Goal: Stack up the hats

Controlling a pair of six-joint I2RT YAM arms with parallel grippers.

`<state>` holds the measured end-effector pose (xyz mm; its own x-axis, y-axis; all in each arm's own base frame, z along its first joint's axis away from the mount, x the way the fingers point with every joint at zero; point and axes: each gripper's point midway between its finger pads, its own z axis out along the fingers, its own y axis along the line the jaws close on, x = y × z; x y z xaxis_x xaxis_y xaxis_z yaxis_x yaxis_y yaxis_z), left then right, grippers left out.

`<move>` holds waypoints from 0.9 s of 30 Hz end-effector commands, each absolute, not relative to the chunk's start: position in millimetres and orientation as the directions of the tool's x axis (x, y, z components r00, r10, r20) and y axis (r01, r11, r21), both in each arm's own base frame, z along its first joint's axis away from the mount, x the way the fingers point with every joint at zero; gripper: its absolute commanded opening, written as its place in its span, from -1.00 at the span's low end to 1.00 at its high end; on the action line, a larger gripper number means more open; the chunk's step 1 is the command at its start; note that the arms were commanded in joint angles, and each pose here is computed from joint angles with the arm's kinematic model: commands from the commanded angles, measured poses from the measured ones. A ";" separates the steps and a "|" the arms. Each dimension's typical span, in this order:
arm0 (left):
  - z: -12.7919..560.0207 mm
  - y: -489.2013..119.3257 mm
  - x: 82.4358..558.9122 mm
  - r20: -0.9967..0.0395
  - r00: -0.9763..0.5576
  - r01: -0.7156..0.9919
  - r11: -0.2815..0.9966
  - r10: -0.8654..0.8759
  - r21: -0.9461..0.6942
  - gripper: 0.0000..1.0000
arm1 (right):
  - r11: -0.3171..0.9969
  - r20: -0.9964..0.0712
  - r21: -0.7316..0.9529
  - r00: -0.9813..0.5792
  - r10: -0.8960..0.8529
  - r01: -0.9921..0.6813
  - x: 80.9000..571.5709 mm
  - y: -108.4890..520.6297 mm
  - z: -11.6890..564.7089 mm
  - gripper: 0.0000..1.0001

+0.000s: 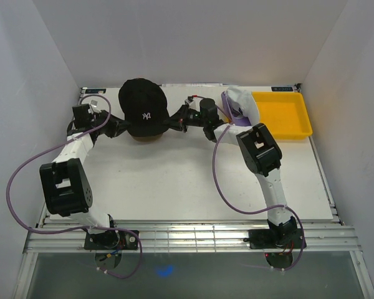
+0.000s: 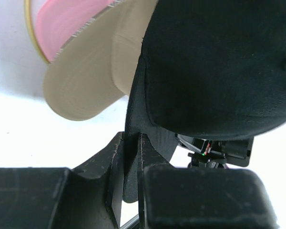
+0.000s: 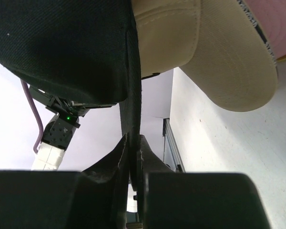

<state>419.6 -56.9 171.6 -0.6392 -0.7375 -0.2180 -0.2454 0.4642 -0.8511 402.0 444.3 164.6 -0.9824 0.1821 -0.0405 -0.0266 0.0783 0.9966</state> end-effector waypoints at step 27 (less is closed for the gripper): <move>129.0 -58.3 418.8 -0.175 -0.660 -0.345 0.502 -0.730 -0.793 -1.00 | 0.194 0.006 0.981 -0.997 0.075 0.020 366.8 461.7 95.4 -0.84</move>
<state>423.4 -53.0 141.1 -0.6459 -0.7398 -0.1883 -0.3021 0.4742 -0.8270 404.8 446.9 134.9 -0.9804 0.1907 -0.0497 -0.0274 0.1175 0.9927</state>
